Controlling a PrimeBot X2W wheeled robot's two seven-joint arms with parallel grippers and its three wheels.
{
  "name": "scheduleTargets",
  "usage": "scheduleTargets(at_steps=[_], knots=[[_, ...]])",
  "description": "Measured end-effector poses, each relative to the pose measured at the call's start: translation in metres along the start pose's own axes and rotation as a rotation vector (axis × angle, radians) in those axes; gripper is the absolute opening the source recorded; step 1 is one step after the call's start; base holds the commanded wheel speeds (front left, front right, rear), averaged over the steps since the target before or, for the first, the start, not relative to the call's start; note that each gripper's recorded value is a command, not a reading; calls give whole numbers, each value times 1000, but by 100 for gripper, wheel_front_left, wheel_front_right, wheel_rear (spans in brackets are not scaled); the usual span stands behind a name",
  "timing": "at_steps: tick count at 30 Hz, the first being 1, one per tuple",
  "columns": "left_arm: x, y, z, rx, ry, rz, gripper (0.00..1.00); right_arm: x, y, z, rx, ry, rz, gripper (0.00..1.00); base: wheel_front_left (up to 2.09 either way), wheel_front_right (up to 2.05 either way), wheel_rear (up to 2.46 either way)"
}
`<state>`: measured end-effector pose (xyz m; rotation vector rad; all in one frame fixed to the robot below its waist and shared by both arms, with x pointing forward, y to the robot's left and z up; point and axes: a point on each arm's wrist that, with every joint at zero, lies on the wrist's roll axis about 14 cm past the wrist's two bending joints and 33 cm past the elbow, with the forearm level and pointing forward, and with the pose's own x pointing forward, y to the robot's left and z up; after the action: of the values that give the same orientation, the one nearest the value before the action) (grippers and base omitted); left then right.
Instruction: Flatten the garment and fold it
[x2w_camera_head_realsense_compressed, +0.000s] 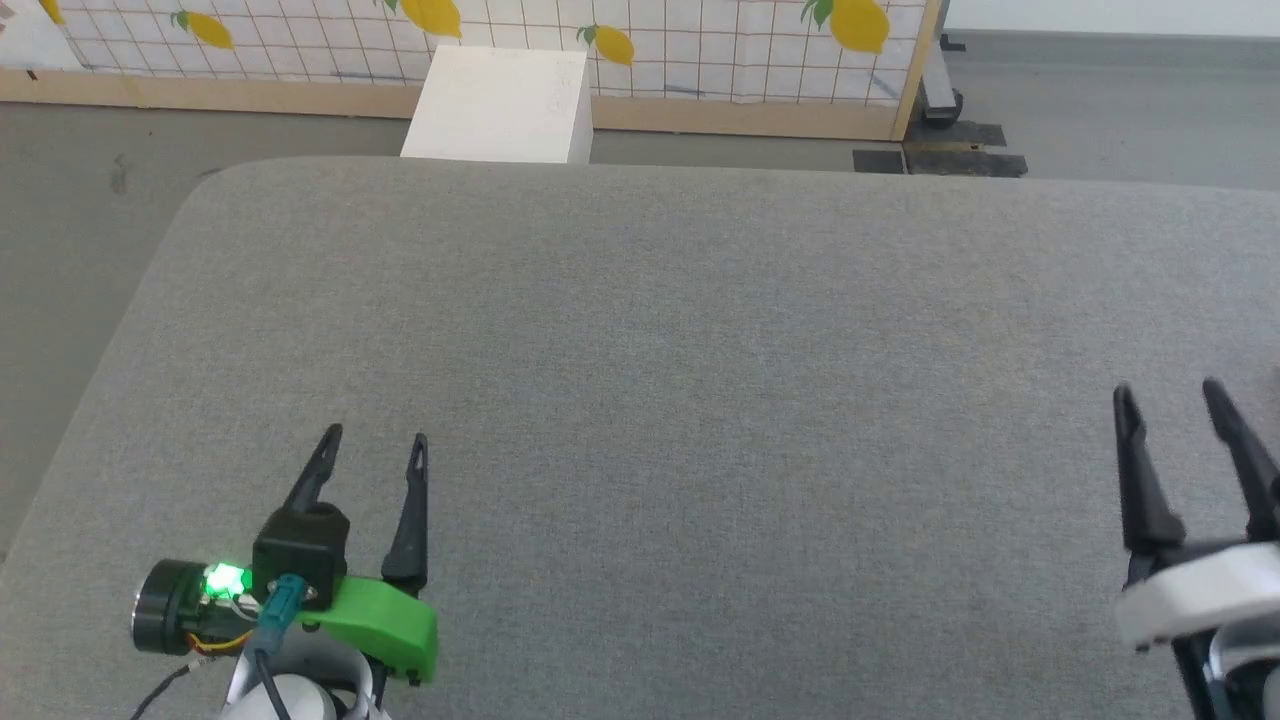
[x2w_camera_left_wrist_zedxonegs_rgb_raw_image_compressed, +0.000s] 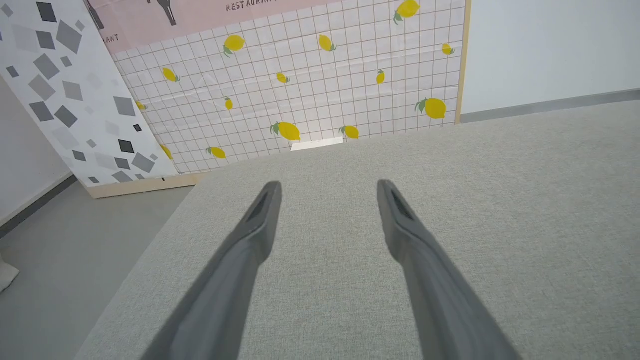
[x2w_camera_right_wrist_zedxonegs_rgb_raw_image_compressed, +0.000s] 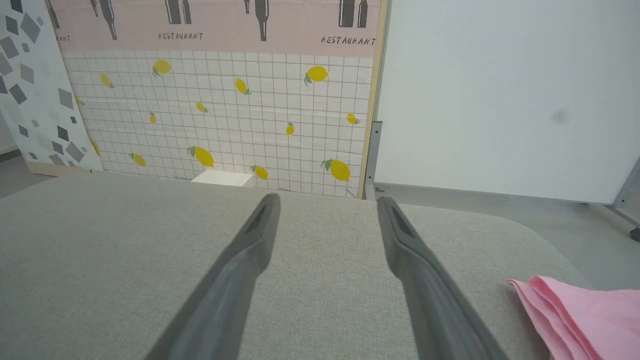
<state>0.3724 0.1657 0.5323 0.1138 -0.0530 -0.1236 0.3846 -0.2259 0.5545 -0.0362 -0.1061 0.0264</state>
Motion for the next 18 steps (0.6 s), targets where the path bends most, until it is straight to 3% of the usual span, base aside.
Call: scheduleTargets(at_steps=[5, 18], knots=[[-5, -5, -7, -2, 22, -10, 100, -26, 7, -23, -23, 77, 11, 100, 0, 0, 0], [-7, -9, -7, -2, 21, -20, 100, -32, 16, -21, -10, 70, 23, 100, 0, 0, 0]])
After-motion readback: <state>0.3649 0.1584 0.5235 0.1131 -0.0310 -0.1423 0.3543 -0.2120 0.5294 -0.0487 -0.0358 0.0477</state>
